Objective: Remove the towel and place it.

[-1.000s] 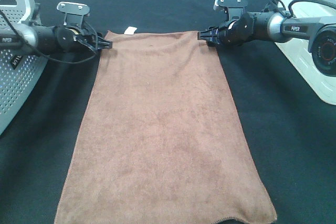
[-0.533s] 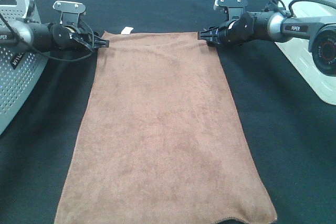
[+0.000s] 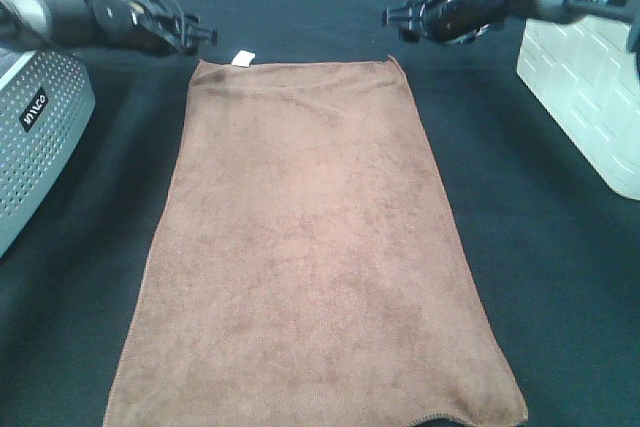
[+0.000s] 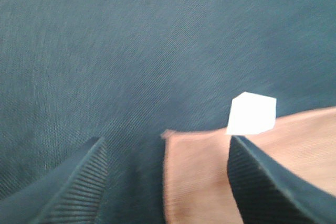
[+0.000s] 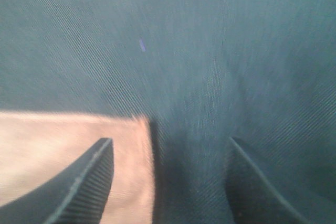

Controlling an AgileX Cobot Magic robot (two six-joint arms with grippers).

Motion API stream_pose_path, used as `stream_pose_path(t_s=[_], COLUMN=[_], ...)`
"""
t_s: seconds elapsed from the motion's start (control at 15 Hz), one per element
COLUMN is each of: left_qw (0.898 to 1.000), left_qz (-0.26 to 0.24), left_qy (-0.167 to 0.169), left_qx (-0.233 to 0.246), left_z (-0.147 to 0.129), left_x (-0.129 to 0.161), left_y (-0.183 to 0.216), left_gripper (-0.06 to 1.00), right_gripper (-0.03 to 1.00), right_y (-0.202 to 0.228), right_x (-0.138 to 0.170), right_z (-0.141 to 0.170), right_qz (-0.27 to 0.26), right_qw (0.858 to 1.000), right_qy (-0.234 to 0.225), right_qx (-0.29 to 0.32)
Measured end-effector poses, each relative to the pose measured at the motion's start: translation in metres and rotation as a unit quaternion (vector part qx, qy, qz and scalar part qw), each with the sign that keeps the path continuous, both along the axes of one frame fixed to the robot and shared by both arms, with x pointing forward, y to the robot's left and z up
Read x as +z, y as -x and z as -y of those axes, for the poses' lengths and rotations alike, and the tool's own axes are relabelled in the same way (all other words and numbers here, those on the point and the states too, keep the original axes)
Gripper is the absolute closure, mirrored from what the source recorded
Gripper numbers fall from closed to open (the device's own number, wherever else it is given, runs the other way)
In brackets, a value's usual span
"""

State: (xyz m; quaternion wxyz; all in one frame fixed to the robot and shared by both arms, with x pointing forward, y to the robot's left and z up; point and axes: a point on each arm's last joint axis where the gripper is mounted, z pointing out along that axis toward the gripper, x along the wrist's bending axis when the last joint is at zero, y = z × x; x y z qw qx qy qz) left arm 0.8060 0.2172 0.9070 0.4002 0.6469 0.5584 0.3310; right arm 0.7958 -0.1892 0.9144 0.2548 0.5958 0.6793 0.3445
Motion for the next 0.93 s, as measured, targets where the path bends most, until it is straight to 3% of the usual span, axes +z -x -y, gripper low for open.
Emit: stream_pose_path(t_s=[0.2,0.27,0.4,0.47,0.6,0.73,0.93], left_qw=[0.998,0.998,0.994,0.991,0.99,0.988,0.971], left_qz=[-0.056,-0.056,-0.1,-0.121,-0.138,-0.156,-0.232], left_qy=[0.007,0.007,0.016,0.011,0.002,0.0,0.009], left_qx=[-0.031,-0.031,-0.051,-0.054,-0.035,-0.016,0.055], left_z=[0.004,0.004,0.005,0.002,-0.015,-0.03,-0.09], left_x=[0.052,0.052,0.104,0.148,0.189,0.203,0.226], left_y=[0.016,0.016,0.039,0.061,0.085,0.095,0.127], left_gripper=[0.28,0.28,0.19,0.17,0.16,0.16,0.16], right_gripper=[0.41,0.41,0.41,0.41,0.41,0.41,0.41], right_y=[0.019,0.019,0.047,0.075,0.1,0.112,0.14], right_x=[0.055,0.055,0.102,0.147,0.185,0.203,0.242], right_z=[0.002,0.002,0.005,0.009,0.017,0.026,0.06], right_qz=[-0.048,-0.048,-0.119,-0.153,-0.164,-0.172,-0.175], right_qw=[0.999,0.999,0.993,0.988,0.986,0.985,0.984], right_qy=[0.004,0.004,0.002,0.007,0.016,0.013,0.024], right_qx=[0.005,0.005,0.012,0.019,0.018,0.007,-0.029])
